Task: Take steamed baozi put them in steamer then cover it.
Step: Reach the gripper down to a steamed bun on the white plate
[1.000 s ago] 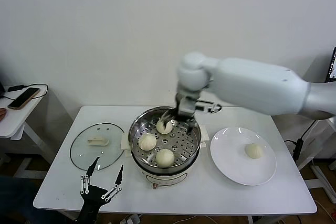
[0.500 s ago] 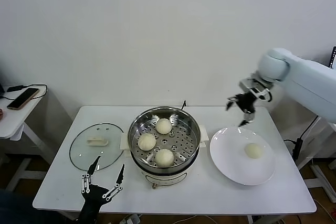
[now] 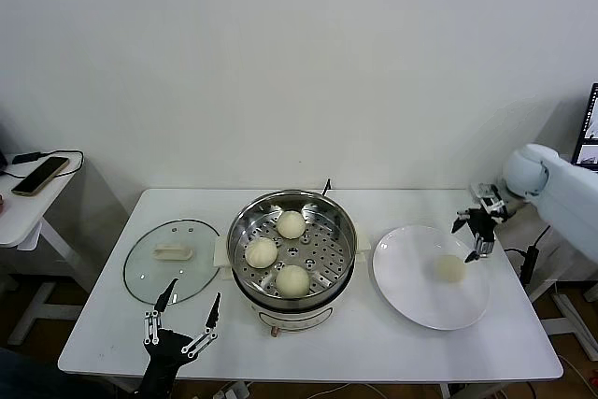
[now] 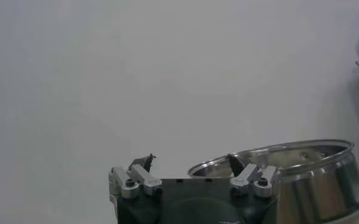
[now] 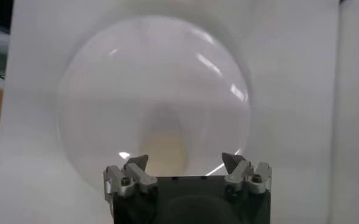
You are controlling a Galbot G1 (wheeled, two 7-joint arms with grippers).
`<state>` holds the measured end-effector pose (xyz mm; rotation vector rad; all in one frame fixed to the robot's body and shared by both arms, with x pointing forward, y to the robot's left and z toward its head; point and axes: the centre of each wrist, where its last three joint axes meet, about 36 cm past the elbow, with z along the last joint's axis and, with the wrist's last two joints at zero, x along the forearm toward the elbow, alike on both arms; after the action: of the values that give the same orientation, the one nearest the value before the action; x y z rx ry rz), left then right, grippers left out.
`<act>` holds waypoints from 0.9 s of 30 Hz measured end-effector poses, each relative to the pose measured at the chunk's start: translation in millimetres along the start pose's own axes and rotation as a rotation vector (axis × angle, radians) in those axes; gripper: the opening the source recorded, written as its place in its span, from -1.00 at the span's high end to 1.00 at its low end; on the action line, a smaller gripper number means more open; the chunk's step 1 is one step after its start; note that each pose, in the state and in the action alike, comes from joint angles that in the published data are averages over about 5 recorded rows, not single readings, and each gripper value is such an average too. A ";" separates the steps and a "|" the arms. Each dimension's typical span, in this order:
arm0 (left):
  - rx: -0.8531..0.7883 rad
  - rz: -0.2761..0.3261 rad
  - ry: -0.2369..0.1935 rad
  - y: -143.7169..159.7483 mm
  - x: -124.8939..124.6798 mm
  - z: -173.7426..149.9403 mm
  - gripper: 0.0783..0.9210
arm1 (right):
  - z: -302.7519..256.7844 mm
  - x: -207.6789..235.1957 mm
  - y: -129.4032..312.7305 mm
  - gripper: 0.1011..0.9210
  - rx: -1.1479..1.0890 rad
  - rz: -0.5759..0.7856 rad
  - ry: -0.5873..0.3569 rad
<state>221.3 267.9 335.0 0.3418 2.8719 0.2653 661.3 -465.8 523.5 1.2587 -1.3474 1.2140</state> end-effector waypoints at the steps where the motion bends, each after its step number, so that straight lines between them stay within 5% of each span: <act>1: 0.000 0.000 0.001 0.0 0.2 0.3 -0.77 | 2.1 -5.5 1.3 -0.76 -0.008 -0.003 0.001; 20: -0.003 -0.003 0.009 1.1 1.5 3.0 -0.77 | 5.4 -60.8 10.2 -0.75 -0.056 -0.010 -0.018; 27: -0.001 -0.002 0.010 0.2 1.4 3.5 -0.77 | 5.0 -59.6 10.9 -0.42 -0.052 -0.009 -0.010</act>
<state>221.0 268.9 331.3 0.3382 2.8816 0.2683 655.0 -464.0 463.0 1.2344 -1.3708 1.1603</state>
